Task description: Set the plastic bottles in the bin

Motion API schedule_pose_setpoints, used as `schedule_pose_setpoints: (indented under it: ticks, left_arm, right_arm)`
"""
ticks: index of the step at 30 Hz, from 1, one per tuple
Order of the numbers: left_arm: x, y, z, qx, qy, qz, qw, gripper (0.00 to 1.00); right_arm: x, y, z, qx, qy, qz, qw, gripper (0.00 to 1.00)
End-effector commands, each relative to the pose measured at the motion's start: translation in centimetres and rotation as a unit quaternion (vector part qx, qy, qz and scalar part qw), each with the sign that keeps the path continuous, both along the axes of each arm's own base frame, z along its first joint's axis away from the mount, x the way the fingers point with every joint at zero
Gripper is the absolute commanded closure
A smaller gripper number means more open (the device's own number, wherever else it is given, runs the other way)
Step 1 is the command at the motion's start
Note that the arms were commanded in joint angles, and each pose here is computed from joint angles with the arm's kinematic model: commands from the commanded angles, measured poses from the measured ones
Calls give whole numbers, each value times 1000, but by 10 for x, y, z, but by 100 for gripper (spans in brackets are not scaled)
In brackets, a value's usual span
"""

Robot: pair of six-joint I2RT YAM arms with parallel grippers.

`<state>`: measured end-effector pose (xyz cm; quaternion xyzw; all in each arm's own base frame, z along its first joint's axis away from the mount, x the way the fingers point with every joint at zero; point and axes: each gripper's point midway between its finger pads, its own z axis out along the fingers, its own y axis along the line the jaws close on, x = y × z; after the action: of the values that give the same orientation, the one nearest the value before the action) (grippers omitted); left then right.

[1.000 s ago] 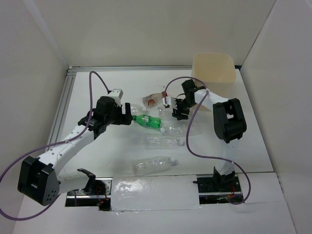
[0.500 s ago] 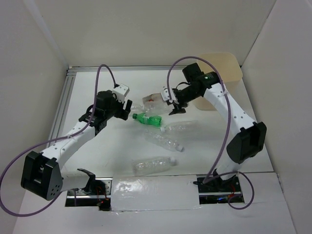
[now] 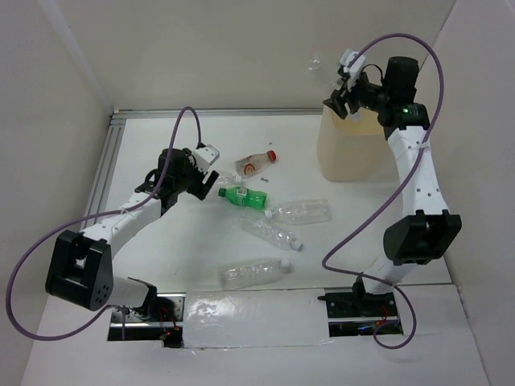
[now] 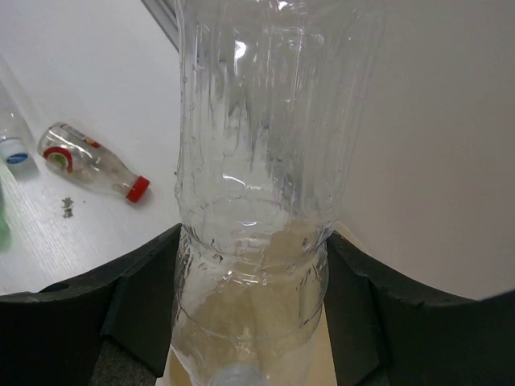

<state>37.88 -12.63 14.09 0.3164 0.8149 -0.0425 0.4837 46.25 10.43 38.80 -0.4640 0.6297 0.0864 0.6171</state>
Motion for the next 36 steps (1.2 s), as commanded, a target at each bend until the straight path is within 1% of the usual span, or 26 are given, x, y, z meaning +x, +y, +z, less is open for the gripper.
schedule_pose_setpoints:
  ticks: [1, 2, 4, 5, 6, 7, 8, 10, 13, 15, 17, 19, 20, 21, 23, 24, 25, 26, 27, 28, 29, 32, 35, 36]
  left_arm:
    - [12, -3, -1, 17, -35, -42, 998, 13]
    - [12, -3, -4, 18, -30, -42, 998, 13]
    - [19, -3, -3, 25, -45, -43, 998, 13]
    - [21, -4, -4, 25, -47, -43, 998, 13]
    - [23, -2, -14, 35, -37, -42, 998, 13]
    - [23, 0, -20, 39, -30, -38, 998, 13]
    - [29, 0, -19, 41, -35, -34, 998, 13]
    - [34, 3, -30, 50, -26, -24, 998, 13]
    - [49, 9, -27, 69, -46, -8, 996, 13]
    - [55, 10, -34, 78, -43, -5, 996, 14]
    - [65, 8, -28, 90, -56, -14, 994, 14]
    - [69, 7, -40, 104, -45, -28, 993, 14]
    - [73, 5, -41, 116, -41, -43, 991, 16]
    - [74, 5, -57, 126, -22, -49, 991, 16]
    - [78, -2, -62, 119, -9, -75, 990, 17]
    - [73, -4, -69, 117, 9, -85, 990, 18]
    - [70, -5, -75, 112, 25, -101, 988, 25]
    - [68, -15, -78, 92, 32, -150, 984, 23]
    - [61, -21, -83, 81, 48, -188, 978, 12]
    - [43, -25, -94, 57, 95, -219, 969, 0]
    - [42, -21, -98, 47, 108, -219, 969, 2]
    - [39, -23, -98, 33, 115, -233, 965, 3]
    - [40, -20, -97, 41, 119, -226, 966, 3]
    - [38, -19, -96, 41, 118, -226, 966, 5]
  right_arm:
    - [15, -16, -3, 20, 8, -6, 1000, 54]
    - [14, -16, -5, 14, 10, -4, 1000, 51]
    - [20, -21, -32, 2, 42, 0, 999, 45]
    - [24, -28, -45, 0, 53, -5, 999, 40]
    - [29, -31, -52, -4, 60, -15, 998, 35]
    - [33, -38, -66, -2, 79, -22, 997, 25]
    - [35, -40, -71, 9, 91, -24, 995, 19]
    - [38, -49, -72, 37, 109, -33, 993, 0]
    - [33, -57, -58, 72, 116, -37, 990, 0]
    - [30, -66, -50, 83, 111, -42, 989, 0]
    - [18, -65, -42, 89, 105, -30, 990, 0]
    - [6, -65, -46, 98, 116, -20, 988, 0]
    - [-3, -72, -38, 100, 108, -26, 989, 0]
    - [-10, -74, -47, 105, 123, -26, 986, 0]
    - [-27, -73, -41, 105, 115, -12, 988, 0]
    - [-35, -77, -51, 109, 132, -16, 985, 0]
    - [-39, -80, -54, 106, 134, -19, 985, 0]
    - [-47, -83, -51, 101, 124, -17, 987, 0]
    - [-53, -84, -60, 105, 136, -16, 985, 0]
    - [-56, -85, -61, 109, 137, -15, 984, 0]
    - [-57, -89, -66, 111, 143, -20, 983, 0]
    - [-67, -96, -69, 123, 149, -24, 981, 0]
    - [-68, -94, -67, 127, 145, -21, 981, 0]
    - [-69, -94, -70, 128, 149, -21, 980, 0]
